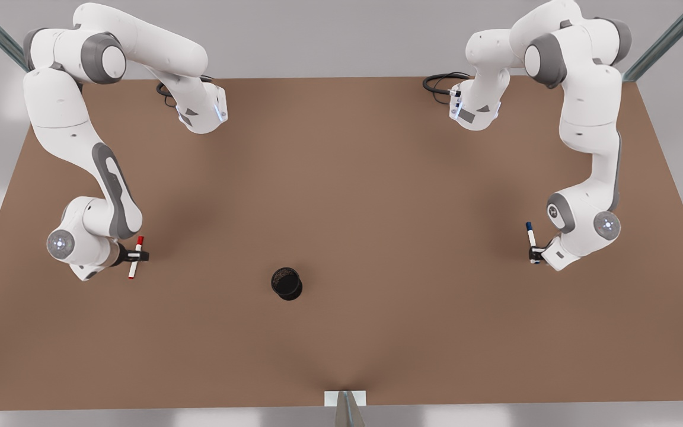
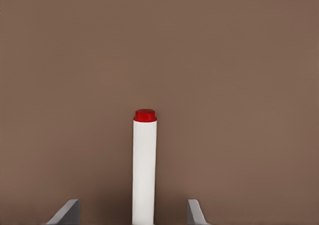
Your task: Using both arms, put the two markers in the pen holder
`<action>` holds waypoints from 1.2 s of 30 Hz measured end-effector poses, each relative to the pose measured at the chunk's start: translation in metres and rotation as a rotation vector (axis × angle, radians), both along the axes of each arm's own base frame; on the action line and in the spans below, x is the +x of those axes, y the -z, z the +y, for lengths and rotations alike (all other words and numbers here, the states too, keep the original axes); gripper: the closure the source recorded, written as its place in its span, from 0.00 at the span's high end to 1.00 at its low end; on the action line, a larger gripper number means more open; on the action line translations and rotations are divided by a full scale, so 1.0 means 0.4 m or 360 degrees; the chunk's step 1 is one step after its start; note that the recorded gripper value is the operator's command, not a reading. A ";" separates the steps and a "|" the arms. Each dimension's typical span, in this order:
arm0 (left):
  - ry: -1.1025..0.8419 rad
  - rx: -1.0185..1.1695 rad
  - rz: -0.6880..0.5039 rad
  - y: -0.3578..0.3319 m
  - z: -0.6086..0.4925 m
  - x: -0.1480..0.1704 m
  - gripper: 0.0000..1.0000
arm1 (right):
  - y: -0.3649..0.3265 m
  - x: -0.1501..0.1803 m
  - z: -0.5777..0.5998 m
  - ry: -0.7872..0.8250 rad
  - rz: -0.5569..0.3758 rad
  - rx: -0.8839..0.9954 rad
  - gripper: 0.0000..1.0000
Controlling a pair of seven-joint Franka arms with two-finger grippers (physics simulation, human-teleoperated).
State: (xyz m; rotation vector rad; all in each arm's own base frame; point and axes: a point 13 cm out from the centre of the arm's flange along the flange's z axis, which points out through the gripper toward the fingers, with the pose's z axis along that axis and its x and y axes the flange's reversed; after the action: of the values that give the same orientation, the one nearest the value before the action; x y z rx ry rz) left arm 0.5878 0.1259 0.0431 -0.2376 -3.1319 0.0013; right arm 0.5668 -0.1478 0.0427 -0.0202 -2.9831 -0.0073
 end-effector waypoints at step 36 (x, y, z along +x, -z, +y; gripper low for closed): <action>0.0139 -0.0129 -0.0315 -0.403 -0.261 0.298 0.21 | 0.009 0.037 0.001 -0.0104 -0.0102 0.0006 0.48</action>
State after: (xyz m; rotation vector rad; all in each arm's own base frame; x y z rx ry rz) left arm 0.7072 0.0215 0.2044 -0.3987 -3.3183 0.1116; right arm 0.5817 -0.1475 0.0391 0.0793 -3.0460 -0.0055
